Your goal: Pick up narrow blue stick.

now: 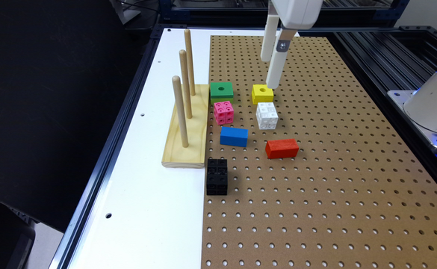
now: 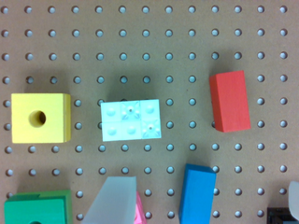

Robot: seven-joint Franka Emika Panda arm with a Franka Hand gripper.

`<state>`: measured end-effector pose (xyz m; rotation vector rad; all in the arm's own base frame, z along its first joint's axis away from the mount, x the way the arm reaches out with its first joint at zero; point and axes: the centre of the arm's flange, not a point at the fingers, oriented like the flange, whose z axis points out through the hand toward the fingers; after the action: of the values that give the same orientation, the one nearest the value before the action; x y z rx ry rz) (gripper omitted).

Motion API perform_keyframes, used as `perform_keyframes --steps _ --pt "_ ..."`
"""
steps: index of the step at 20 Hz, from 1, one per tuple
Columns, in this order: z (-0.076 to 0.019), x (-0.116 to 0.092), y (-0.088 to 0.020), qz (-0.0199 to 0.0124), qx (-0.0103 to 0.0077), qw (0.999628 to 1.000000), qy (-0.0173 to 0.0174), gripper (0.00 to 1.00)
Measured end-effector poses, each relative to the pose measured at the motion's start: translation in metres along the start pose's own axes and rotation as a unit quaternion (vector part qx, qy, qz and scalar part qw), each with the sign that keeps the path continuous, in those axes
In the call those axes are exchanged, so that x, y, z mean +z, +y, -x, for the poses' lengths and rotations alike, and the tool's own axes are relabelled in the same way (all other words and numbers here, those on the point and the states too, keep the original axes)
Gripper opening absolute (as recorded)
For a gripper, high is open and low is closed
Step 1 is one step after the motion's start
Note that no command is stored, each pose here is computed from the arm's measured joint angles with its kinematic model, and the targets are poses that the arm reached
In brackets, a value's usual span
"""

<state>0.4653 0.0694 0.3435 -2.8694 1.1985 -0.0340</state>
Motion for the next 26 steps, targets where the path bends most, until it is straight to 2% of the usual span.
perform_keyframes --steps 2,4,8,9,14,19,24,26 --pt "0.0 0.0 0.0 -0.0001 -0.0001 1.0 0.0 1.0" --pt "0.0008 0.001 -0.001 0.0004 -0.0012 0.999999 -0.0003 1.0" --pt "0.0017 0.008 -0.002 0.004 -0.0027 0.99998 -0.0041 1.0" --pt "0.0013 0.013 -0.003 0.004 -0.003 0.999976 -0.0048 1.0" --pt "-0.0021 0.041 -0.008 0.0008 -0.0028 0.999973 -0.0067 1.0" --pt "-0.002 0.041 -0.011 -0.0033 -0.0046 0.999975 -0.0042 1.0" --pt "-0.0024 0.051 -0.012 -0.0017 -0.0047 0.999963 -0.007 1.0" --pt "-0.0031 0.06 -0.013 -0.0023 -0.0044 0.999955 -0.008 1.0"
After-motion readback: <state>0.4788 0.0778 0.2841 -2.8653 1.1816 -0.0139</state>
